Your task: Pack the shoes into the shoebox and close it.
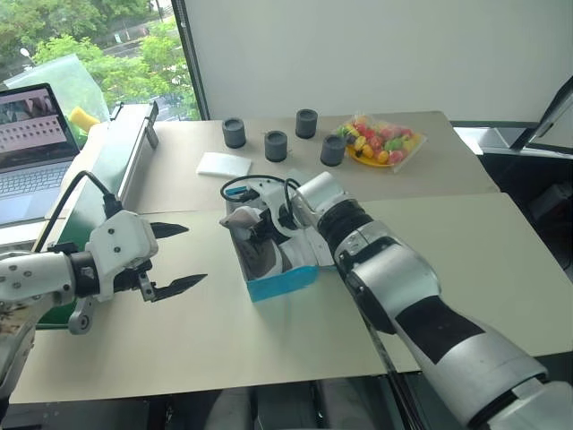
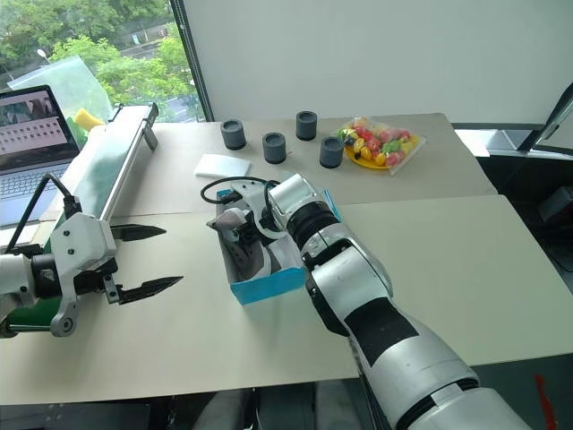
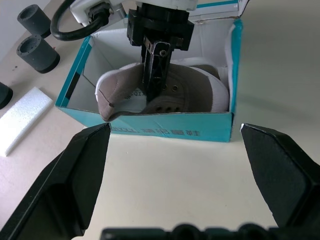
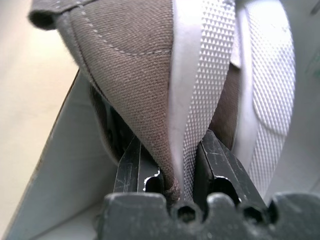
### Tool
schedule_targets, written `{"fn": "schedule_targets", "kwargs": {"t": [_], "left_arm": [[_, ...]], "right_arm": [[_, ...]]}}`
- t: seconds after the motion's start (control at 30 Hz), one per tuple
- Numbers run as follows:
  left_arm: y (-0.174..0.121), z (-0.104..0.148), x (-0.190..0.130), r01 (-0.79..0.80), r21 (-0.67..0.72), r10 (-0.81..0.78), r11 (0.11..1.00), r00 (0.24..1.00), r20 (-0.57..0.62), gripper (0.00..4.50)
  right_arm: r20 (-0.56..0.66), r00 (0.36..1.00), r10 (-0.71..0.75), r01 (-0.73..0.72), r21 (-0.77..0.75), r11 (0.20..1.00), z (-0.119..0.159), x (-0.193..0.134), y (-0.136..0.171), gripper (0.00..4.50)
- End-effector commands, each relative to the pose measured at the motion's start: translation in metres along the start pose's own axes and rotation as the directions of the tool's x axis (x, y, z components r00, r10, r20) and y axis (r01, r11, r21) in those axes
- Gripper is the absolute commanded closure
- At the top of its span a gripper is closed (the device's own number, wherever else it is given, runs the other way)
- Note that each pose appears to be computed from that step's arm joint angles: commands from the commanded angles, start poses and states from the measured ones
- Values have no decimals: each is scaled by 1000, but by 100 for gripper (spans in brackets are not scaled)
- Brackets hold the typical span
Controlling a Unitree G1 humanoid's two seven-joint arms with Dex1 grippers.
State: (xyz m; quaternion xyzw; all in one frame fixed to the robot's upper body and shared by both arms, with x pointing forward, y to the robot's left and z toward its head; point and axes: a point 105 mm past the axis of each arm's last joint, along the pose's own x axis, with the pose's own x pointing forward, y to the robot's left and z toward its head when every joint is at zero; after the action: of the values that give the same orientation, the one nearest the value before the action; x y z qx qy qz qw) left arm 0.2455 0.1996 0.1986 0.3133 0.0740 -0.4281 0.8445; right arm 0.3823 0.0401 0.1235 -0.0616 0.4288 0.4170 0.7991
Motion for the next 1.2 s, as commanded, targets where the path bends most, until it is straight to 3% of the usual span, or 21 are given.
{"fn": "schedule_targets", "kwargs": {"t": [0.03,0.07,0.1,0.17,0.2,0.23,0.37,0.43,0.57,0.73,0.97,1.2], "left_arm": [[4,6,-3,-21,31,21,999,1000,2,6],[4,6,-3,-22,31,22,999,1000,2,6],[4,6,-3,-22,31,22,999,1000,1,0],[4,6,-3,-22,31,22,999,1000,0,0],[4,6,-3,-22,31,22,999,1000,-1,0],[4,6,-3,-22,31,22,999,1000,-2,0],[6,5,-3,-22,31,22,999,1000,-4,0],[6,4,-2,-21,31,21,999,1000,-5,0],[6,4,-2,-22,32,22,999,1000,-5,0],[7,3,-3,-24,35,25,999,1000,-7,0],[9,5,-3,-24,43,25,999,1000,-6,0],[12,8,-2,-23,51,23,998,1000,-4,0]], "right_arm": [[-26,999,31,-29,96,995,-10,7,6,405],[-23,1000,18,-15,108,994,-12,8,2,405],[-22,1000,6,-4,115,993,-14,9,-1,313],[-19,1000,-12,14,116,993,-17,11,-5,262],[-15,1000,-19,21,110,994,-17,12,-6,202],[-11,1000,-25,26,108,994,-17,13,-7,189],[34,999,-33,30,84,996,-9,12,-7,49],[108,993,-47,47,7,999,11,4,-6,3],[240,971,-22,53,-124,991,50,-21,3,3],[353,934,56,-8,-136,991,81,-55,13,3],[426,896,123,-89,-99,991,90,-75,20,3],[450,882,140,-99,-114,989,78,-64,19,211]]}}
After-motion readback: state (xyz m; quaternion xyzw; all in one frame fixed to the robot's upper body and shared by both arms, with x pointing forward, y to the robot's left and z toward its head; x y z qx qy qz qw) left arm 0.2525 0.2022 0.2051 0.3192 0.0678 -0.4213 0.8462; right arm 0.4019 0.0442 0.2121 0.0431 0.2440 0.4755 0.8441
